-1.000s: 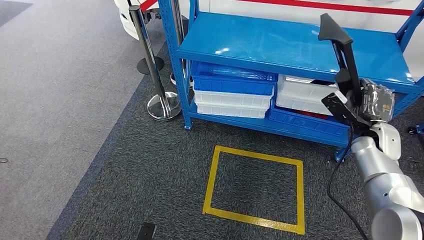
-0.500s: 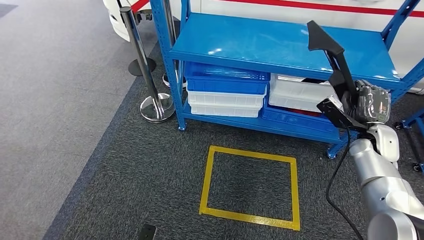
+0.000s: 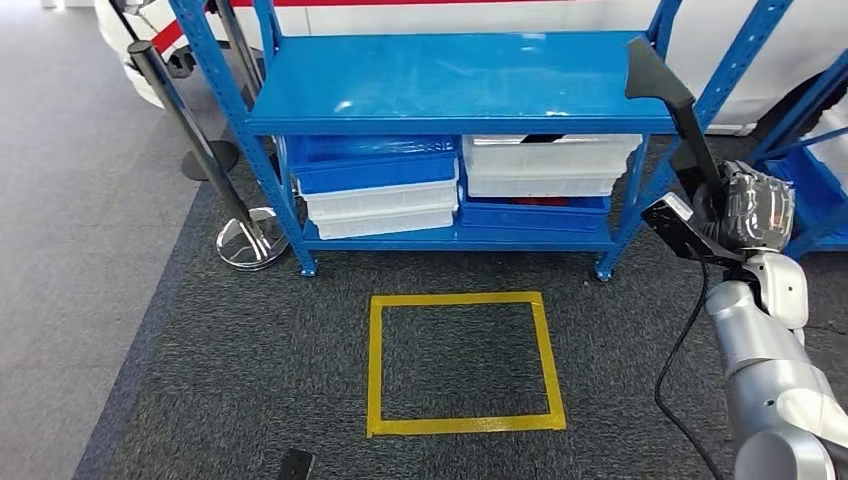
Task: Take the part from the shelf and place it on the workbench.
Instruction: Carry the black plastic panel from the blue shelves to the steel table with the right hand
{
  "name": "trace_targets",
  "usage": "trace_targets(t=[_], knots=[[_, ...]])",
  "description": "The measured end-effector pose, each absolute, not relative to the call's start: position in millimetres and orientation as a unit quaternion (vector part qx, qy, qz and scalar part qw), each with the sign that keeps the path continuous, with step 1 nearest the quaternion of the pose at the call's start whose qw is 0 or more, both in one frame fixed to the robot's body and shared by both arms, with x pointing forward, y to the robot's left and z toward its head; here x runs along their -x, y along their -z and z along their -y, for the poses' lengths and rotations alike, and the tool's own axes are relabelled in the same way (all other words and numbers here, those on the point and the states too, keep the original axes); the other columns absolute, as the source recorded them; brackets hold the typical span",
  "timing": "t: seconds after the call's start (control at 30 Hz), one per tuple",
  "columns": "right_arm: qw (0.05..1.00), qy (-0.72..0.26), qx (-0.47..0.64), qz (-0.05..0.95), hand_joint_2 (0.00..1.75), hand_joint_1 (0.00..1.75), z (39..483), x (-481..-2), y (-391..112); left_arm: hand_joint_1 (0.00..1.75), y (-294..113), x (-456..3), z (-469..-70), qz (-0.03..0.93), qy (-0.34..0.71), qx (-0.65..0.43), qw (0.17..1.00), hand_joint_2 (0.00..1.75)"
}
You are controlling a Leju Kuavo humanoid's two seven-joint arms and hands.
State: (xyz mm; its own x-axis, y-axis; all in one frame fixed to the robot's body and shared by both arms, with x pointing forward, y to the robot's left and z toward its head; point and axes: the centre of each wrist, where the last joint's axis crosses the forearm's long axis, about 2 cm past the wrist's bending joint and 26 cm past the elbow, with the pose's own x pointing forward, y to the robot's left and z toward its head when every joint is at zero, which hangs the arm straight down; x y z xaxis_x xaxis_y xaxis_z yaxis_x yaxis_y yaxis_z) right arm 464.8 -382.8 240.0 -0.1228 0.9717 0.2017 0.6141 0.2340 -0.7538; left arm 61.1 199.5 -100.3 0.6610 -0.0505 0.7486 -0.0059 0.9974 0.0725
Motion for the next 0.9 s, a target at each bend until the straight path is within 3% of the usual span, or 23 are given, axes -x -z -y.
trace_targets(t=[0.9], knots=[[0.361,-0.226,0.602,0.676,1.75,1.75,431,-434,-212,0.00,100,-58,-196,0.409,0.015,-0.023,0.912,1.75]])
